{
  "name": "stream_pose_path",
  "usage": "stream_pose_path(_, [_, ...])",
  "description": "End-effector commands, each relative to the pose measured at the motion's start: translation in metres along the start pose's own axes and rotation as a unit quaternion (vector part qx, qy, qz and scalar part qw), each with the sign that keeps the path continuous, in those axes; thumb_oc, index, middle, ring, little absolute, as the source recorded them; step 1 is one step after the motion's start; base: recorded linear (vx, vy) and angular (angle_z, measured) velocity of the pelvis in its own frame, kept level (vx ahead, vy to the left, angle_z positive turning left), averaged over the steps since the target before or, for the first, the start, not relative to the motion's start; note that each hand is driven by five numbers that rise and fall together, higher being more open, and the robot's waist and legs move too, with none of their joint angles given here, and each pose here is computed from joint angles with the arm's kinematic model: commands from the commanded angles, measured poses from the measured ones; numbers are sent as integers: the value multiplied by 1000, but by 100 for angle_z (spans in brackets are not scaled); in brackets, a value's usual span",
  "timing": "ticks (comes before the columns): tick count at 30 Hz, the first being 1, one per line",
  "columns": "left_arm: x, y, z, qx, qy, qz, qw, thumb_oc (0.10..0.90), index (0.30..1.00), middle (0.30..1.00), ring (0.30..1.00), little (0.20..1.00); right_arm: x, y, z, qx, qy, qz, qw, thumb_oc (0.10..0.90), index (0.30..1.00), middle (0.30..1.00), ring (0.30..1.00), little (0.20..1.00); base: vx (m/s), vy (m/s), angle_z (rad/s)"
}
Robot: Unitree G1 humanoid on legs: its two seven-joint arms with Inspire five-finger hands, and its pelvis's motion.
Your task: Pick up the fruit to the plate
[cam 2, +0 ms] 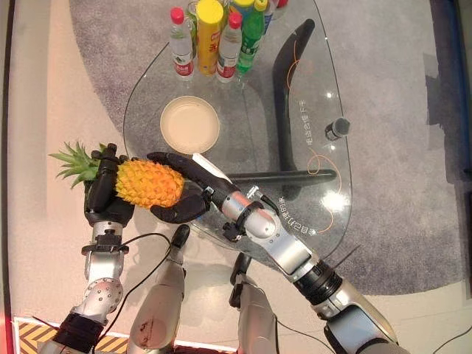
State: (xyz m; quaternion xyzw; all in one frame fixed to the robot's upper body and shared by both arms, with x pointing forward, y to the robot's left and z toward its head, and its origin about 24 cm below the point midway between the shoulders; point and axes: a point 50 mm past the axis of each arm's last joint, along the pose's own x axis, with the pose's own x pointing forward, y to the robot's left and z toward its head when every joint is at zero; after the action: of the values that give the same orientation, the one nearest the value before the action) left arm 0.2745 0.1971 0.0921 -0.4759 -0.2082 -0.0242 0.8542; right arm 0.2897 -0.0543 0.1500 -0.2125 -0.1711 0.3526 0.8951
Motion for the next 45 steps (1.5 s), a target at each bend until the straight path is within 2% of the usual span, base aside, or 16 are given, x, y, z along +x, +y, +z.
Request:
stream_pose_path(1, [26,-91,64,3,-196,-243,950,100,300,300,300,200,-10,-15,19,-39,-44,-40,997,800,900,900,900,900,-25,42,-2])
stream_pose_path(13, [20,-84,79,66,-234,-234,941,100,300,300,300,200,-50,-44,2,-62,-8,-140,988,800,900,900,900,900,-19,24,-7])
stream_pose_path(20, [18,-94,88,217,-283,-233,905,100,300,300,300,200,-65,-53,-6,-63,18,-151,986,800,900,900,900,900,-8,31,-2])
stream_pose_path(25, [25,-98,96,277,-312,-222,881,100,300,300,300,200,-68,-56,-9,-61,30,-139,988,800,900,900,900,900,-9,50,-11])
stream_pose_path(40, [54,-119,96,378,-417,-160,811,100,300,300,300,200,-40,-44,-16,-30,67,-49,996,800,900,900,900,900,-20,83,-6])
stream_pose_path(45, [67,-123,95,384,-449,-128,797,100,300,300,300,200,-32,-38,-19,-13,80,-10,997,800,900,900,900,900,-15,115,-4])
